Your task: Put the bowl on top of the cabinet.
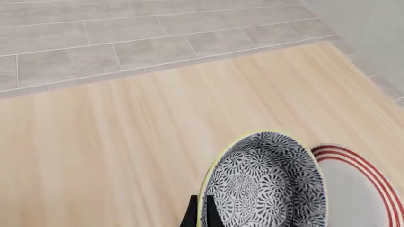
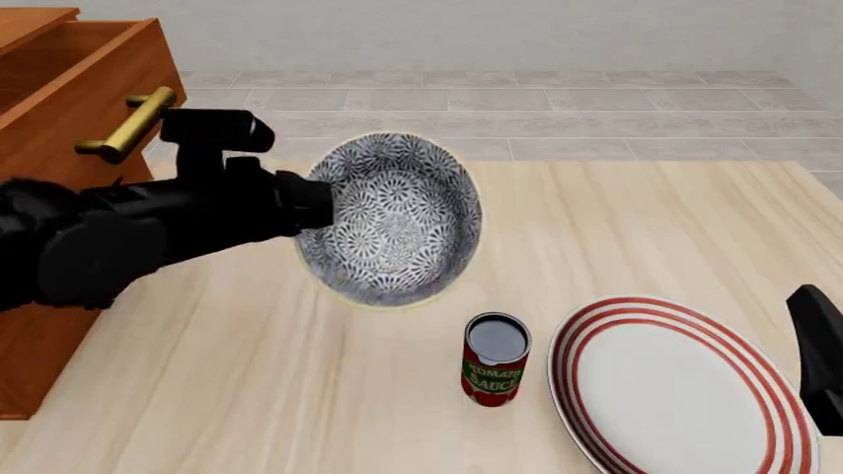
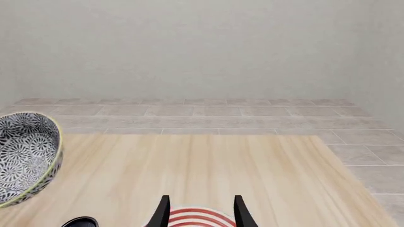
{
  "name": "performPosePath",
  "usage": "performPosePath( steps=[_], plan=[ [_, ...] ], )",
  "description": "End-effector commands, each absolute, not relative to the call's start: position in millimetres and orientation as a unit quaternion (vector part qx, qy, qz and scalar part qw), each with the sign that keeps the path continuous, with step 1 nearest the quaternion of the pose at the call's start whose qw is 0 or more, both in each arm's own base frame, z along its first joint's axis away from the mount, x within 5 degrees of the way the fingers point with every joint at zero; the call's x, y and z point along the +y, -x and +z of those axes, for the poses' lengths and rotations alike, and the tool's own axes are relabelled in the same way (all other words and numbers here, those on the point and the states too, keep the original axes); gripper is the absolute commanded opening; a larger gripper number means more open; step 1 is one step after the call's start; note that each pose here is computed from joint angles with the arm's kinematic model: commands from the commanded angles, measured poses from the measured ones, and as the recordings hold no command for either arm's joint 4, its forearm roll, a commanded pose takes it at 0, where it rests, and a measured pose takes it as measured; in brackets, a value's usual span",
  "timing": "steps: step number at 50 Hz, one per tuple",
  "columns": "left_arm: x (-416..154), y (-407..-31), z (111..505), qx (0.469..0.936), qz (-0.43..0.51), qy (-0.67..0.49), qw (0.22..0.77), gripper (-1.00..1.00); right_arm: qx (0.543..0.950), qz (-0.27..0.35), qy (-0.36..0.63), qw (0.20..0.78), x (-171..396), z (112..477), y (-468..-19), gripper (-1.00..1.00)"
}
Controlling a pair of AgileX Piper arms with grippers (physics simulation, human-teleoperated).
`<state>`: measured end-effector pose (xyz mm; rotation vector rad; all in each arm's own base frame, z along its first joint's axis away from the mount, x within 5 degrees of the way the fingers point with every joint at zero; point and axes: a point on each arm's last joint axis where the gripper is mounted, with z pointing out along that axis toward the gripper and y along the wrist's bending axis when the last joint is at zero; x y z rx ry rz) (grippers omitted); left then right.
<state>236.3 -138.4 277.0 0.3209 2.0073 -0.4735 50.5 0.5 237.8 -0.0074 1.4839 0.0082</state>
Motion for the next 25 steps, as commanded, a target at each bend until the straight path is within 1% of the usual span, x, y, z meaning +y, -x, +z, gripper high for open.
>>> performPosePath(
  steps=[1,6,19,23,25],
  plan=[
    [-117,-201,323,0.799,-0.216,-0.122,0.548,-1.00,0.676,0.004,0.003,0.737,1,238,-51,1.00],
    [-106,-190,339,0.787,-0.214,-0.118,0.567,-1.00,0.676,0.004,0.004,0.737,1,238,-51,1.00],
    [-94,-162,366,0.768,-0.229,-0.118,0.586,-1.00,0.676,0.004,0.003,0.737,0,238,-51,1.00],
    [-89,-156,373,0.759,-0.224,-0.122,0.599,-1.00,0.676,0.004,0.003,0.737,1,238,-51,1.00],
    [-83,-148,382,0.747,-0.219,-0.125,0.615,-1.00,0.676,0.004,0.003,0.737,1,238,-51,1.00]
  ],
)
